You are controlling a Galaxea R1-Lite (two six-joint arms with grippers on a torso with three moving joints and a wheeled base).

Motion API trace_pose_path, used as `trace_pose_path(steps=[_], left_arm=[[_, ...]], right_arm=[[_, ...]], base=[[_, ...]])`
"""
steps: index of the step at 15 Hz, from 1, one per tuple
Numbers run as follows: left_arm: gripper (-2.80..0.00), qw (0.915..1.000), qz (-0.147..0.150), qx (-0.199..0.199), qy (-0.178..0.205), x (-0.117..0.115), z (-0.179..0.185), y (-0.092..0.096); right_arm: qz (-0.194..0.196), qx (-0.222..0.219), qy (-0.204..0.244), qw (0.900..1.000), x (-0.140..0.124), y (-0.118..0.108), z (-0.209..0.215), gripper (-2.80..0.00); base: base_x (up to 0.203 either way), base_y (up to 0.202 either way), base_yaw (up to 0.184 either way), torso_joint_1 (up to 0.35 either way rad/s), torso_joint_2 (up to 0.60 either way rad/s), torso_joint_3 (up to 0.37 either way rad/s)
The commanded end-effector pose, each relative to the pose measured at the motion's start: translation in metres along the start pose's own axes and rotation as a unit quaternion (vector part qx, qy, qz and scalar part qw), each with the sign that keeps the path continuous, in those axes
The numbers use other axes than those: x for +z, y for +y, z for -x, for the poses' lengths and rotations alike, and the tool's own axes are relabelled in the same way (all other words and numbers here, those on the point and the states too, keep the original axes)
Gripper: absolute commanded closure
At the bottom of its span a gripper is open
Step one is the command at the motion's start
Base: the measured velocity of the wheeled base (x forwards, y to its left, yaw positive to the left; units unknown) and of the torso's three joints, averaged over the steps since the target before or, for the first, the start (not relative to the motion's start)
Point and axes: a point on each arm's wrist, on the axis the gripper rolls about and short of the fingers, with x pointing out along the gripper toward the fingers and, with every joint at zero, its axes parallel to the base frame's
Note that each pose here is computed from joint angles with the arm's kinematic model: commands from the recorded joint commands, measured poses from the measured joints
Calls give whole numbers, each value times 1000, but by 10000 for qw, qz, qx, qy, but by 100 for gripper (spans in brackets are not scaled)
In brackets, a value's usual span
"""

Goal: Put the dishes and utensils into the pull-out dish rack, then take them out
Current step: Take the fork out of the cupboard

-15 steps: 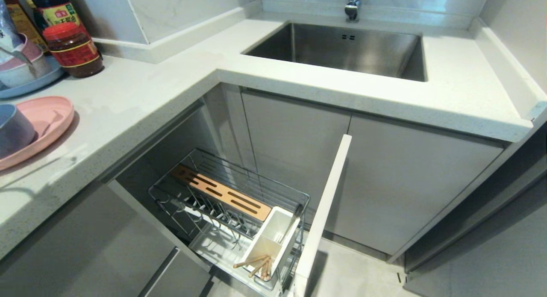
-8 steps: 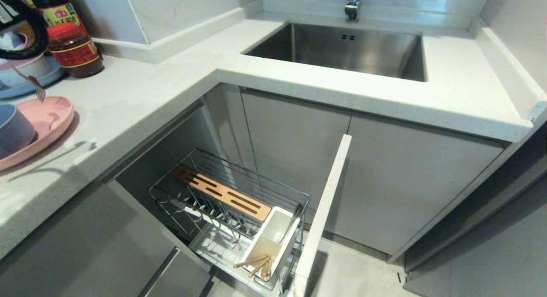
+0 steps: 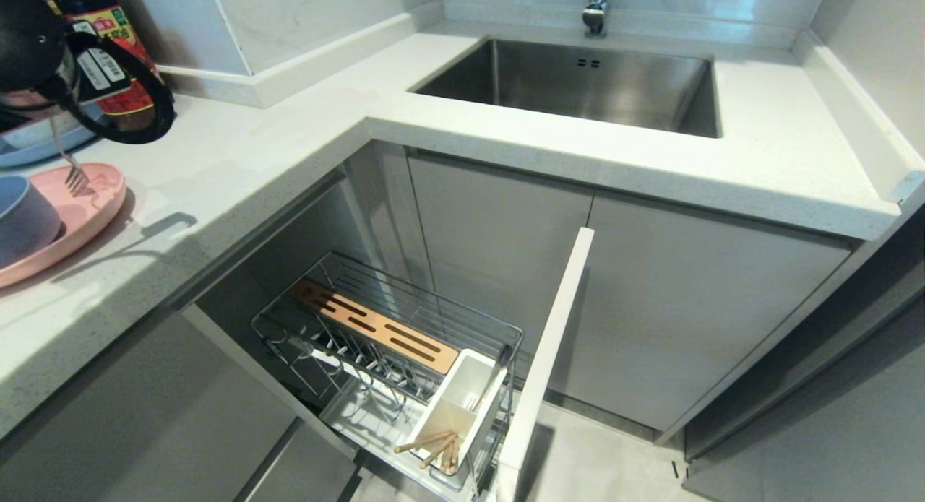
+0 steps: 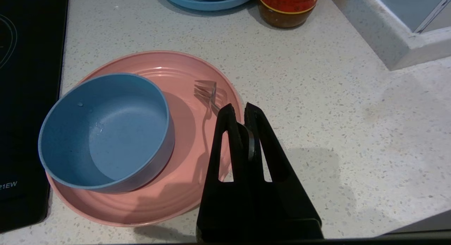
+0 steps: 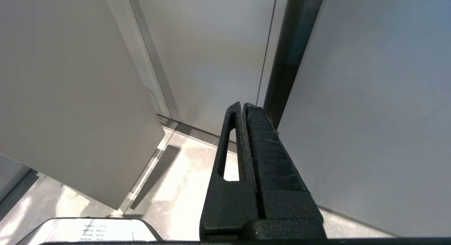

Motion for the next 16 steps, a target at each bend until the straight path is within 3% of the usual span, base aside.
trace_pose_path(steps=[1, 16], left_arm=[[0, 9998, -184, 100, 63, -12, -7, -9], [0, 9948, -947, 116, 362, -53, -18, -33]], right_arm=[[2, 2, 1, 10000, 0, 0, 0, 0], [2, 1, 1, 10000, 0, 0, 0, 0]], base=[[0, 0, 0, 0, 0, 0], [0, 0, 0, 0, 0, 0]])
